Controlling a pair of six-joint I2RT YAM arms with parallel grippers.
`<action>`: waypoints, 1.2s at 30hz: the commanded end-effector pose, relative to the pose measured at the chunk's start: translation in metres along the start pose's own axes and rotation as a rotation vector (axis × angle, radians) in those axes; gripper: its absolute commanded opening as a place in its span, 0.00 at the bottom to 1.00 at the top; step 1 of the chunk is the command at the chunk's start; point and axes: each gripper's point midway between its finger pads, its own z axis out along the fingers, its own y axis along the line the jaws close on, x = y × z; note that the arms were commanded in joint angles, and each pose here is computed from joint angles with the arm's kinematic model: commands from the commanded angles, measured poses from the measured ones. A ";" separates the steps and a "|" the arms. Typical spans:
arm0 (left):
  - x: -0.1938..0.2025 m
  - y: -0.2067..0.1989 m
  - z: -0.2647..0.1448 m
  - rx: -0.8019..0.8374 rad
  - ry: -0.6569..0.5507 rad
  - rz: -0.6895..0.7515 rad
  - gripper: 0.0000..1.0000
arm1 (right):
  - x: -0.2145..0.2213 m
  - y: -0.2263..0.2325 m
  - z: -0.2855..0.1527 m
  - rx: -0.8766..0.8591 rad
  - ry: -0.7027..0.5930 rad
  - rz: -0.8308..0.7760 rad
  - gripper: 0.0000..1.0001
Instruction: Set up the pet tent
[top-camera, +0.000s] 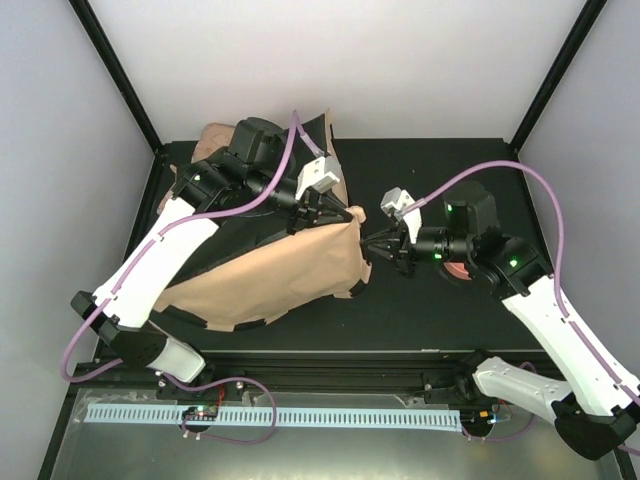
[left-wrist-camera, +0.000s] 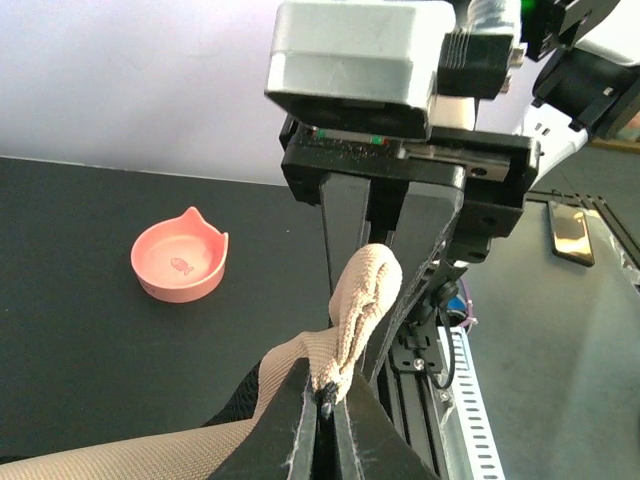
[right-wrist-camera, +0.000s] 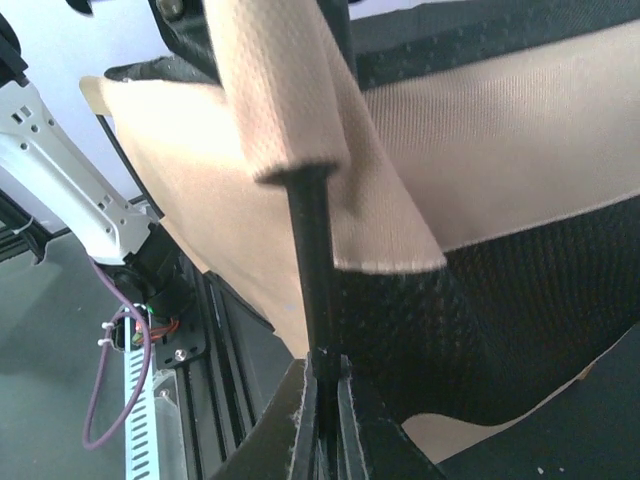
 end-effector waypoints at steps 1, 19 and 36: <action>-0.005 -0.010 0.005 0.026 0.009 0.048 0.02 | -0.003 -0.001 -0.004 0.035 0.011 0.039 0.01; -0.059 -0.002 -0.042 -0.330 -0.132 0.052 0.94 | -0.056 0.003 -0.035 0.118 -0.231 0.011 0.01; -0.121 -0.135 -0.201 -0.496 -0.723 0.162 0.99 | -0.167 0.041 -0.203 0.433 -0.823 -0.080 0.01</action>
